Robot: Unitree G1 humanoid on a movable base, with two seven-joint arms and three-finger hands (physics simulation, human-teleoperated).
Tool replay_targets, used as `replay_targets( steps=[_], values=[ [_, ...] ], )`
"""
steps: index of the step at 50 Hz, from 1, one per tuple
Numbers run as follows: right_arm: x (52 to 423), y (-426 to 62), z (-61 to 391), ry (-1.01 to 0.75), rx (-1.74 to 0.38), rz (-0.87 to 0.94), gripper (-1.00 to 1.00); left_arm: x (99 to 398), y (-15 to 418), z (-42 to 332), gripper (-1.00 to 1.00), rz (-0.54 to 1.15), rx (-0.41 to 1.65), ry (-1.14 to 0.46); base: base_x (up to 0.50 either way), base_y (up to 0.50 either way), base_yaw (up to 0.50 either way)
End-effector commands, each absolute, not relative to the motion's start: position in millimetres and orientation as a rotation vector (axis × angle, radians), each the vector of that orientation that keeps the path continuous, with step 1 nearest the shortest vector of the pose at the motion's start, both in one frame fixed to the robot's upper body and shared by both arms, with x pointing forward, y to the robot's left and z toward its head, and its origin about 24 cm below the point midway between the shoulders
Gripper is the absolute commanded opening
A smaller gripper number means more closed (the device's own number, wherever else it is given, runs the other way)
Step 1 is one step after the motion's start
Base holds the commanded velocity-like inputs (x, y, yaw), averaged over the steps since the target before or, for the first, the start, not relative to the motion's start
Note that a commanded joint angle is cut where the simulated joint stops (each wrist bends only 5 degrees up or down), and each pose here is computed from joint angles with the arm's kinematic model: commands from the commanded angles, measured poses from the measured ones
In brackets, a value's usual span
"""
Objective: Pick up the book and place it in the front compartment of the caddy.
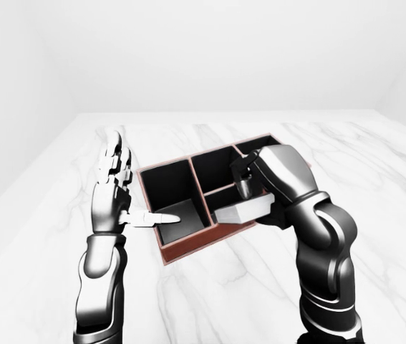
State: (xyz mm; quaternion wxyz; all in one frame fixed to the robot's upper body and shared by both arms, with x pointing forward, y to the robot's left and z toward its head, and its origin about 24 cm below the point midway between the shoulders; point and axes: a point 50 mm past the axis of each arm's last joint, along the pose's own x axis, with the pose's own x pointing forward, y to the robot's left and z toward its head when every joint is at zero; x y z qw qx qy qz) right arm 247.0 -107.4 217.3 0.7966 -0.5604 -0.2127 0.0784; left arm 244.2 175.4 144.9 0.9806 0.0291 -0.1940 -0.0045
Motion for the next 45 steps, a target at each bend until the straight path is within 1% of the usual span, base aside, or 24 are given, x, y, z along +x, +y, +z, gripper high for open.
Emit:
replay_targets(
  steps=[1,22,45],
  values=[
    [259.3,-102.3,227.6,-0.491,-1.214,0.141,-1.0,243.8,175.3,145.5,1.0,-0.009,0.058,-0.393,0.0,0.0,0.0],
    [287.7,-99.4,237.4,-0.491,-1.226,0.132,-1.0,244.3,175.2,144.9,1.0,-0.011,0.057,-0.39,0.0,0.0,0.0],
    [312.3,-96.5,231.9,-0.461,-1.222,0.122,-1.0,243.3,176.0,147.4,1.0,-0.009,0.057,-0.402,0.0,0.0,0.0]
  ],
)
